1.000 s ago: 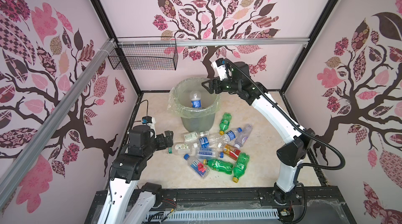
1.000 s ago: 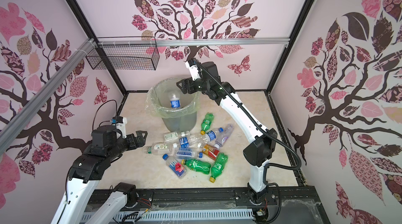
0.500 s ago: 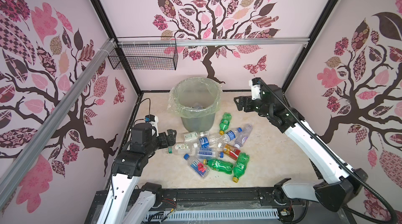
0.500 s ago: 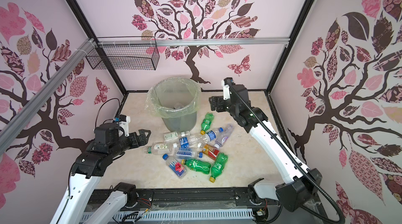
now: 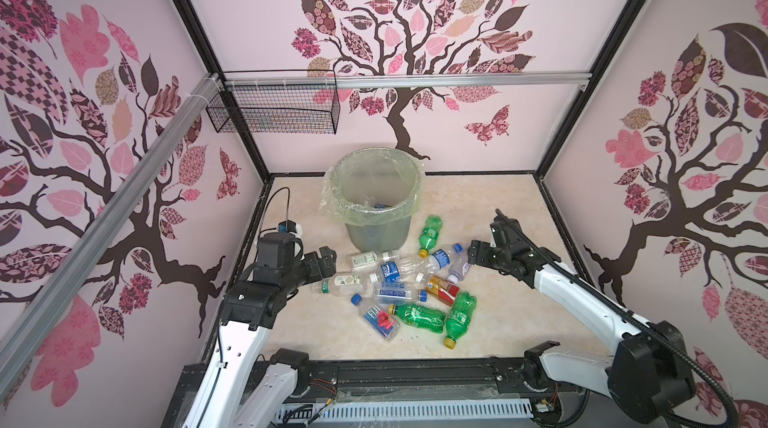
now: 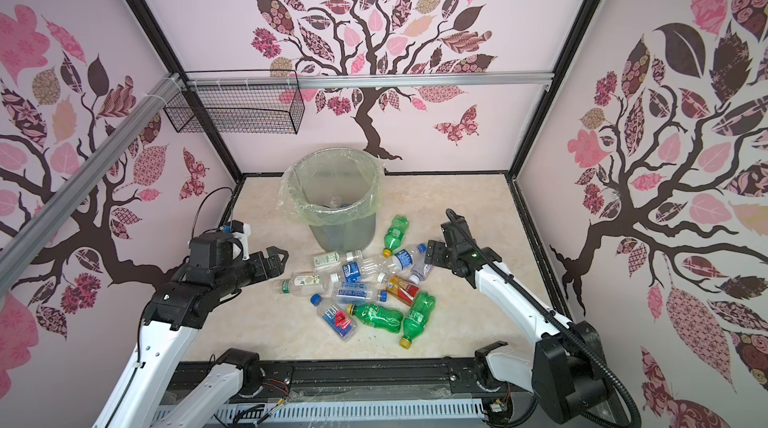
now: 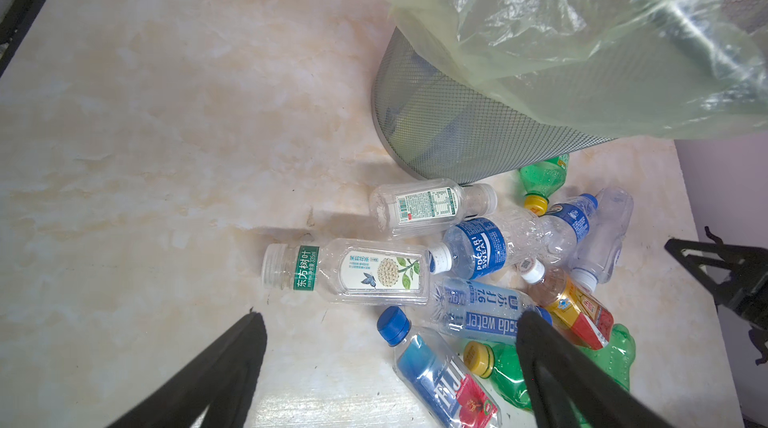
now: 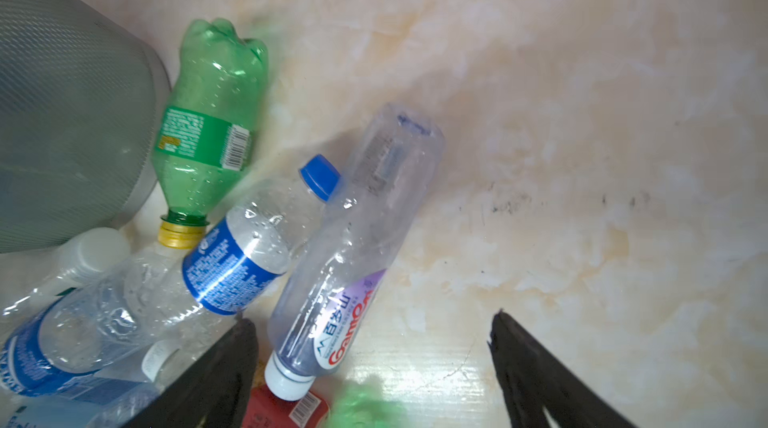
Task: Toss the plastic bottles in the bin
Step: 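Lower the right gripper onto the large clear bottle and close it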
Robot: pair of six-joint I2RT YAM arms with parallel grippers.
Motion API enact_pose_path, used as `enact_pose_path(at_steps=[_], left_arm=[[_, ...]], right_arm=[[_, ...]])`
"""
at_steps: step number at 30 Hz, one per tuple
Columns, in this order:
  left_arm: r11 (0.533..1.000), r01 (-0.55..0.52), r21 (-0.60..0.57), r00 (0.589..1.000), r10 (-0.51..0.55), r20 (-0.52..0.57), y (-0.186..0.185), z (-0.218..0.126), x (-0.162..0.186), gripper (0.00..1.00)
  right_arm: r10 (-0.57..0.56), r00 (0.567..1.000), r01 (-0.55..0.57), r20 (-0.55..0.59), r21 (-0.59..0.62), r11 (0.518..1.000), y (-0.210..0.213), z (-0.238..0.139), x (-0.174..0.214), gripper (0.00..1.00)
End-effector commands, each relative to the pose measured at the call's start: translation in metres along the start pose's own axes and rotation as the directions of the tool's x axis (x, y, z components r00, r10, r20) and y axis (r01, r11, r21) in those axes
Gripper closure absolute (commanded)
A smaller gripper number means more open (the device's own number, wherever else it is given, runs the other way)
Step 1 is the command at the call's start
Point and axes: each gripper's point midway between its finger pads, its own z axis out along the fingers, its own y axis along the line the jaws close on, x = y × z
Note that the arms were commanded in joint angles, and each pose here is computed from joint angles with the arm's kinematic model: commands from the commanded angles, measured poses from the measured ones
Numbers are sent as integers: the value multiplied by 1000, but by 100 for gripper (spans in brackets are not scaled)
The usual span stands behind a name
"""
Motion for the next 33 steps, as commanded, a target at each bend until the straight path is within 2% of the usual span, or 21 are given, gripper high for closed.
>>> enact_pose_path(at_steps=[1,9,17,23,33], left_arm=[[999,34,-11,999,-34,-26,4,8,6,2],[1000,26,-10,999,-26,-26,3,14,4,2],[999,-2,-33,1000,2,-6,6,16,-3,2],[999,-29,30,999,29,28,-6,16,-11,2],[998,-50,25,998,48,45,-5,16,-13,2]], right_arm=[[69,996,-65,49,-81,995,14,3,-10,11],[108,994,-105,18,-115,988,17,34,1,14],[194,980,-198,-39,-122,973,-2,63,12,18],[215,975,-220,-54,-118,968,-8,74,14,22],[208,976,-212,-66,-71,975,-20,88,13,32]])
